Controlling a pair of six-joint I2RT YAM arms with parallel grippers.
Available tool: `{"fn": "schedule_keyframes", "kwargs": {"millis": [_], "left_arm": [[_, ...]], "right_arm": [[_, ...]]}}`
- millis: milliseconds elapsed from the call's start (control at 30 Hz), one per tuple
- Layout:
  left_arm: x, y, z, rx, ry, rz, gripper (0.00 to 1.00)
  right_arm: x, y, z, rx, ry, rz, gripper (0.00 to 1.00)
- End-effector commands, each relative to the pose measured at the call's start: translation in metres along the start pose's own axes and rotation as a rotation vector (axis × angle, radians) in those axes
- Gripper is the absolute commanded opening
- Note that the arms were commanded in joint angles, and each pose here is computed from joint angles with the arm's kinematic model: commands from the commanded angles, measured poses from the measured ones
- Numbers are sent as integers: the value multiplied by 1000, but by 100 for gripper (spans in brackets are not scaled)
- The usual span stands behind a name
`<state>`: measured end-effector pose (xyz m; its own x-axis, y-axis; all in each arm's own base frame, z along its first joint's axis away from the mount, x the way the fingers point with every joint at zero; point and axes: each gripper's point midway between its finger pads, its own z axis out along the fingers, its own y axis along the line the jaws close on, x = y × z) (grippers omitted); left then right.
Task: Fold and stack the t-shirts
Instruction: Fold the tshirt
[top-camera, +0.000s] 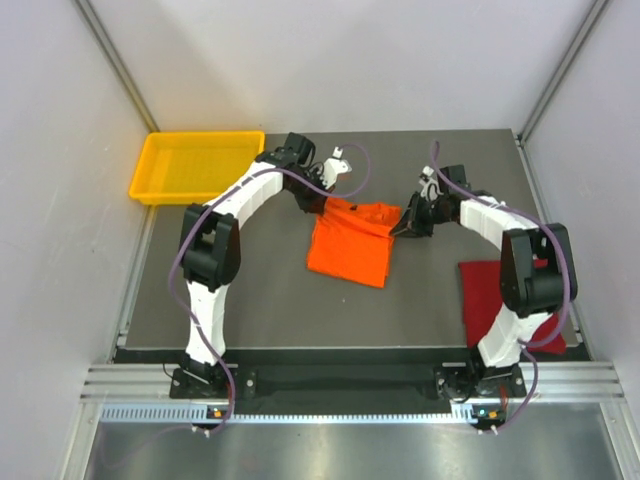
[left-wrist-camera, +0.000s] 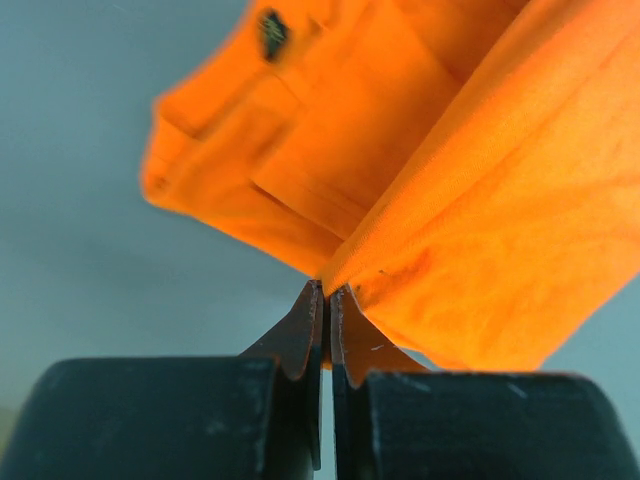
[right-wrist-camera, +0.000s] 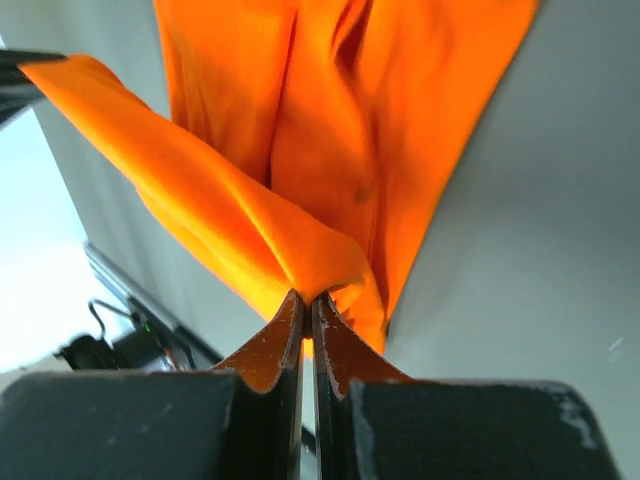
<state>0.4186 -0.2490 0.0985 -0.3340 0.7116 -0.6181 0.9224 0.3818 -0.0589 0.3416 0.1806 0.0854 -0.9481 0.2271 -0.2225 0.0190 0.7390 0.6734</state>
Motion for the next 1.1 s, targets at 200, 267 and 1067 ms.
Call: {"fn": "schedule_keyframes", "kwargs": {"millis": [200, 267, 1067], "left_arm": [[-25, 80, -4, -199, -105, -93, 0], [-29, 88, -3, -221, -132, -90, 0], [-41, 117, 44, -291, -222, -148, 60]], "right_arm": [[-74, -11, 11, -56, -114, 19, 0], [-82, -14, 14, -56, -124, 36, 0], [-143, -48, 8, 47, -402, 131, 39]]}}
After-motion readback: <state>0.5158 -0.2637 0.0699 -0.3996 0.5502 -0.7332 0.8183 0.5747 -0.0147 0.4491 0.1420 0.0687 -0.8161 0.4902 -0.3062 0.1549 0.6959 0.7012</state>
